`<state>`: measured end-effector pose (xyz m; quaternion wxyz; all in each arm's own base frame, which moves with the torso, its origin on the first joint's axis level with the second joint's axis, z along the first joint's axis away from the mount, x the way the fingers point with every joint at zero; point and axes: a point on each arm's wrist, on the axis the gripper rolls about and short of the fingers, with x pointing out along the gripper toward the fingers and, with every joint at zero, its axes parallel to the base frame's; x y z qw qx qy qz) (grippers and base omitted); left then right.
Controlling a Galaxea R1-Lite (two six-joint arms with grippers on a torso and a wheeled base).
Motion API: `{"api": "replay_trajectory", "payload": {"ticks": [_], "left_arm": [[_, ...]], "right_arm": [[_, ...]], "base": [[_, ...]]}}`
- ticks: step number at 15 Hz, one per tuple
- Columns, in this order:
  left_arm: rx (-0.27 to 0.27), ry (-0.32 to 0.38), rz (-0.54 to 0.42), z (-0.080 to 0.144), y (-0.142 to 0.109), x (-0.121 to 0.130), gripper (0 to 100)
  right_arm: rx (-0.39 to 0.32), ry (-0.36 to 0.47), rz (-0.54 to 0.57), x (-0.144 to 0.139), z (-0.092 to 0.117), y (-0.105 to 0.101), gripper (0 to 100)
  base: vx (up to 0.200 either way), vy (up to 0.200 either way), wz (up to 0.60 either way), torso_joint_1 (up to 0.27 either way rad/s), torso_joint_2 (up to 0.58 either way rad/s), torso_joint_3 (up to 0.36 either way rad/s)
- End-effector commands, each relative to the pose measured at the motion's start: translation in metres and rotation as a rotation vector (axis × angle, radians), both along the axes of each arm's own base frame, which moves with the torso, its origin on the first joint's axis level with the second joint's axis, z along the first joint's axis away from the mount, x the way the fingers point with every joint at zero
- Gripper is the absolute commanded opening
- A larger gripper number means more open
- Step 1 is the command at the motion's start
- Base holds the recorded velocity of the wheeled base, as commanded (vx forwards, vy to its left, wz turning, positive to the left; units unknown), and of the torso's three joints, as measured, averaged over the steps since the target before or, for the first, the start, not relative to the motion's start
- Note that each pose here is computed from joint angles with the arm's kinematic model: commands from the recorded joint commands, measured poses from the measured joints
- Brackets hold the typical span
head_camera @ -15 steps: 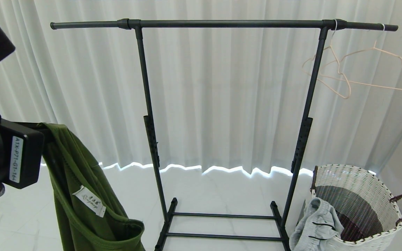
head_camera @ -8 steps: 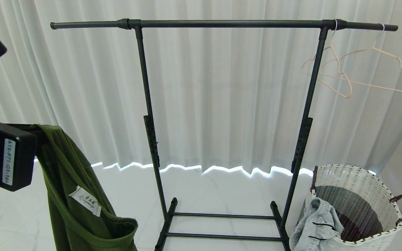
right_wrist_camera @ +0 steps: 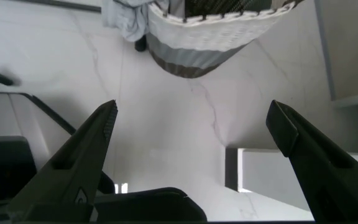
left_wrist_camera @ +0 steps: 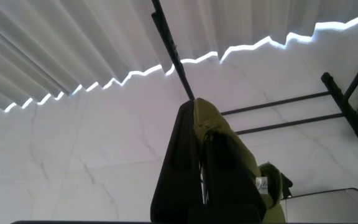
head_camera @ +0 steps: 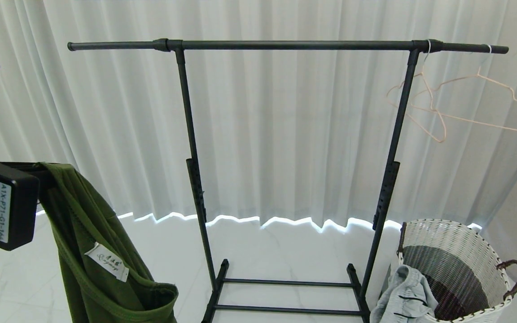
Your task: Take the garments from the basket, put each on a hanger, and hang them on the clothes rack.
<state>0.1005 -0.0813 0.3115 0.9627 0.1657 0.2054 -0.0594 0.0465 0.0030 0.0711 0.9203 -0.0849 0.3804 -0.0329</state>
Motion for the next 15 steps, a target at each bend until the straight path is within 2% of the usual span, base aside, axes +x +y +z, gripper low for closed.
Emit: {"api": "replay_trajectory", "payload": {"ticks": [1,5,10,15], "left_arm": [[0.001,0.003,0.0,-0.0009,0.0002,-0.0002,0],[-0.002,-0.002,-0.001,-0.0004,0.0014,-0.0015,0],[0.0,-0.002,-0.001,-0.0003,0.0018,-0.0019,0],[-0.002,-0.005,-0.002,0.0006,0.0022,-0.0023,0]], "right_arm": [[0.003,-0.006,-0.001,-0.0004,0.0003,0.0,100],[0.018,-0.009,-0.015,-0.0004,0.0003,0.0,100],[0.035,-0.027,-0.025,-0.0016,0.001,-0.0002,100],[0.038,-0.032,-0.027,-0.0019,0.0012,-0.0003,100]], "base": [[0.0,0.0,0.0,0.154,-0.49,-0.281],[0.0,0.0,0.0,0.14,-0.39,-0.237],[0.0,0.0,0.0,0.014,-0.04,-0.023],[0.0,0.0,0.0,0.157,-0.38,-0.219]]}}
